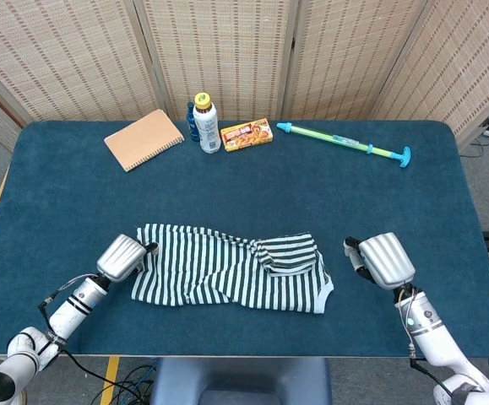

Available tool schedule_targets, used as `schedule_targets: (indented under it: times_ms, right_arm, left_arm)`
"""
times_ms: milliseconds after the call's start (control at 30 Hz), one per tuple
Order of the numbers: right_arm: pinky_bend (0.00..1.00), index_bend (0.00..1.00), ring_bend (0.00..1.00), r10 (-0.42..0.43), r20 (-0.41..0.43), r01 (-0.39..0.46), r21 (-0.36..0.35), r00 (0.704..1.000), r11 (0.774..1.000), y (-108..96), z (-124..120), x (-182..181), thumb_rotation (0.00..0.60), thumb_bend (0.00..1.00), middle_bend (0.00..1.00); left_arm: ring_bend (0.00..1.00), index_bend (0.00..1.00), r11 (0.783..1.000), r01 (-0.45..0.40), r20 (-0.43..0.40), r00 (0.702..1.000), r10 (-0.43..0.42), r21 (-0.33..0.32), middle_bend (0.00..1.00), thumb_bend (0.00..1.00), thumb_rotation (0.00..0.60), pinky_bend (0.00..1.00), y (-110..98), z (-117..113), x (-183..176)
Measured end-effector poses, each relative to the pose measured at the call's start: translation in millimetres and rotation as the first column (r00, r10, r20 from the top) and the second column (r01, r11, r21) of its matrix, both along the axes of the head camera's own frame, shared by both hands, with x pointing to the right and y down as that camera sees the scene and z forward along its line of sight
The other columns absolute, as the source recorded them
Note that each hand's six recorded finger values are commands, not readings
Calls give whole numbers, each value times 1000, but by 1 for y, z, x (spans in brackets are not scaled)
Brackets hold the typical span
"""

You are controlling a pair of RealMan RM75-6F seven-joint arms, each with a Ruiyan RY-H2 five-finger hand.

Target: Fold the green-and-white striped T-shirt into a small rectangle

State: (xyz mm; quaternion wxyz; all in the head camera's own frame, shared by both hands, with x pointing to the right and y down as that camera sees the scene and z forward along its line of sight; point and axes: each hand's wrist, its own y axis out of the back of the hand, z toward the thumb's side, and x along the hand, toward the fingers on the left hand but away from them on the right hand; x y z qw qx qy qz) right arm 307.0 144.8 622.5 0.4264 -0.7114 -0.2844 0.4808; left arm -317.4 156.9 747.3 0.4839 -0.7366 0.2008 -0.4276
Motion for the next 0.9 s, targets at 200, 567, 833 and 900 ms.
schedule_targets:
  times_ms: [200, 567, 833, 900]
  right_arm:
    - [1000, 742, 1000, 1, 6, -1, -4, 1000, 1000, 1, 0, 0, 600, 503, 970]
    - [1000, 742, 1000, 3, 16, -3, -6, 1000, 1000, 1, -1, 2, 600, 495, 970]
    - [1000, 742, 1000, 4, 28, -4, -9, 1000, 1000, 1, -1, 1, 600, 494, 971]
    - [1000, 742, 1000, 4, 31, -3, -8, 1000, 1000, 1, -1, 1, 600, 494, 971]
  left_arm:
    - [780, 558, 999, 41, -45, 998, -43, -32, 824, 396, 600, 926, 0, -2, 2]
    - [789, 613, 999, 28, -38, 999, -29, -28, 837, 434, 600, 926, 1, -1, 11]
    - [798, 644, 999, 34, -49, 998, -35, -24, 847, 494, 600, 926, 0, -4, 13]
    - [798, 646, 999, 38, -56, 998, -40, -22, 848, 503, 600, 927, -1, -6, 13]
